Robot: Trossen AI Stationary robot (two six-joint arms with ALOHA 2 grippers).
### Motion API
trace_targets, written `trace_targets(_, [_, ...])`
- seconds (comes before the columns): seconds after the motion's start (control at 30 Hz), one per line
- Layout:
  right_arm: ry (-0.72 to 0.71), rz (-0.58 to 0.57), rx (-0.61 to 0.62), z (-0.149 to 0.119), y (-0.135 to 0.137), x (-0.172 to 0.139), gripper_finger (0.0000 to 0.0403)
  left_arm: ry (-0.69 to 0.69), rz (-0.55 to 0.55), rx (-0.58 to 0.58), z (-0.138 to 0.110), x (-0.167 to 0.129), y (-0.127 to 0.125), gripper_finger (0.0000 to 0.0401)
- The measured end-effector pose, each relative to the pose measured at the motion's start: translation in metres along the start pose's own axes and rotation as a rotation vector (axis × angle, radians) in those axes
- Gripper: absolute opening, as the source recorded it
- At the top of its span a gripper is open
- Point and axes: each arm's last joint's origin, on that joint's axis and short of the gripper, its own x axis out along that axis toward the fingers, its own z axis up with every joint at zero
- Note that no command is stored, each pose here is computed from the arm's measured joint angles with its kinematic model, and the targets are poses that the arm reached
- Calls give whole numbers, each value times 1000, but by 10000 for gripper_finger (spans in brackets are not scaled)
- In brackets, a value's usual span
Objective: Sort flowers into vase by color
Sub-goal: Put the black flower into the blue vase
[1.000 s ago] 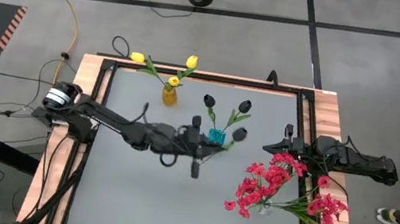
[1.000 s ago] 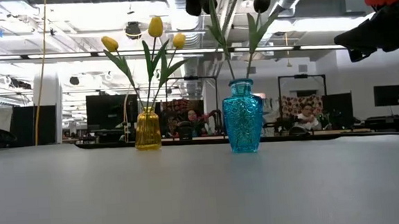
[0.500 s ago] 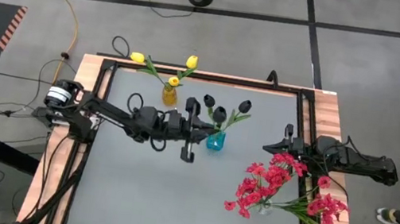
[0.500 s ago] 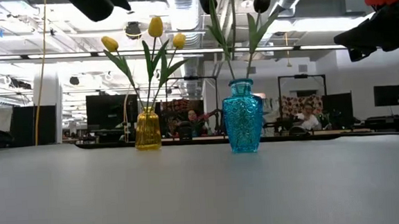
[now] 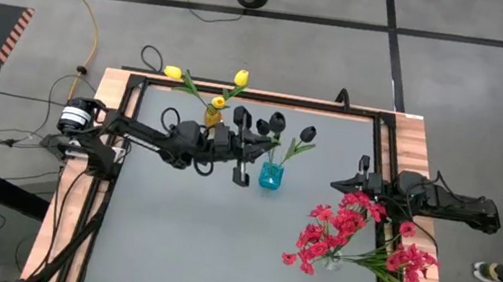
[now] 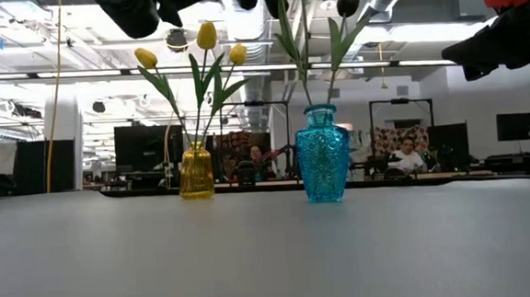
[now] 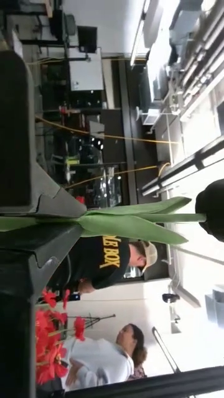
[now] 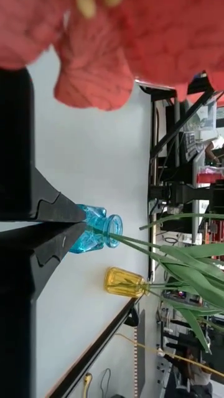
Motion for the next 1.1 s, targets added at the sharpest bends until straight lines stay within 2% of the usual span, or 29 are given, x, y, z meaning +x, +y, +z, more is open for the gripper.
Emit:
trace_targets(0.3, [0,-1,1,0,0,0,32,10,-29,-18,-1,0,-2,0])
trace_targets(0.53, [4,-1,1,0,0,0,32,-3,-21,-26,-27,5,-5,0])
trace_targets(0.7, [13,-2,5,-1,0,0,32,-17,-17,-14,-31,8,-5,0])
trace_targets(0.9, [33,-1,0,-3,0,0,32,38,6,3,-36,8,-5,0])
trace_targets(1.1, [34,-1,0,-3,0,0,32,200,80,0,-51,6,-4,0])
